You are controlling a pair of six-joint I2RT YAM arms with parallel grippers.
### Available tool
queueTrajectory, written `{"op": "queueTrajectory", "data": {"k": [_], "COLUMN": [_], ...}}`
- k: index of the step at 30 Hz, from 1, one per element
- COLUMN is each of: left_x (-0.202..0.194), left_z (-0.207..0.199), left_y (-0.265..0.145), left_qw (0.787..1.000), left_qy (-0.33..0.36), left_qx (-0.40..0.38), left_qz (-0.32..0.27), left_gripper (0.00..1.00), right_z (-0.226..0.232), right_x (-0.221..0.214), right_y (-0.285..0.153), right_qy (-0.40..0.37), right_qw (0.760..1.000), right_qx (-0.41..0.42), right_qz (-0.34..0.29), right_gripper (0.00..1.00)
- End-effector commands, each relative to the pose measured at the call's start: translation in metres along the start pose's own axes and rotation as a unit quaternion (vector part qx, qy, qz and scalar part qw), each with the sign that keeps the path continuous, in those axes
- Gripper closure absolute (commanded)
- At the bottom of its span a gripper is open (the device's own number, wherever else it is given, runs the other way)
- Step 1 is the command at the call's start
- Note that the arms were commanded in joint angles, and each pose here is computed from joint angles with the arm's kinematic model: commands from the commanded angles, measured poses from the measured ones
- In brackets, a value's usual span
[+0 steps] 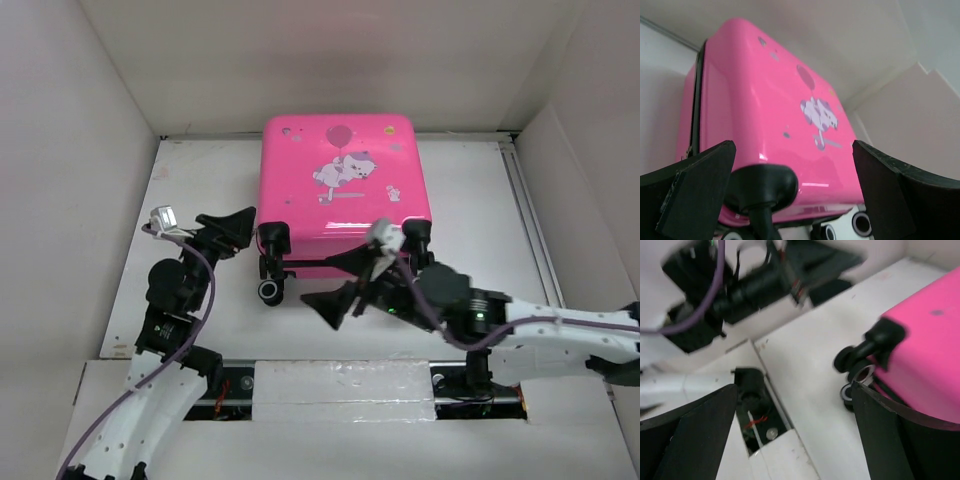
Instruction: Pack the luggage
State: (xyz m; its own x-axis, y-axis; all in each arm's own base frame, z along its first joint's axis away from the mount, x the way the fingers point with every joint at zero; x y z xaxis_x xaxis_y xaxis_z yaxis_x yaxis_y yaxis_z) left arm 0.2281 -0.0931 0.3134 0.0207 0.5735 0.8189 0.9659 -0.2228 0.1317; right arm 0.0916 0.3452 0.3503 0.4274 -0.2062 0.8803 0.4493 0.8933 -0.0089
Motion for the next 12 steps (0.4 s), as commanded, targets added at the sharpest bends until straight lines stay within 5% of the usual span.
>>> {"op": "queueTrajectory", "data": {"k": [1, 12], "left_x": [0.001, 0.016], "left_z": [-0.018, -0.016], "left_y": [-0.013, -0.038], "left_qw": [0.998, 0.997], "left_qy": [0.011, 0.017], "left_qx": [-0.066, -0.063], "left_qz": [-0.005, -0.041], "left_gripper": [0.00, 0.00], "right_z": [-0.044, -0.123], "right_x": [0.008, 0.017], "right_y": [-0.041, -0.158], "right_qy": [-0.006, 0.068], "right_qw": [0.995, 0.960], "right_qx": [-0.097, -0.240], "right_qz": [-0.033, -0.127], "right_gripper": [0.00, 0.00]}}
Point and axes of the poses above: each gripper's point midway between its finger pads, its own y axis out along the fingers, its own z axis along the line the jaws close on, x = y × z, the point moved 3 cm from there along -y, back along the fingers, and after that the axes turned 13 degrees about y, right-handed, at the moved point
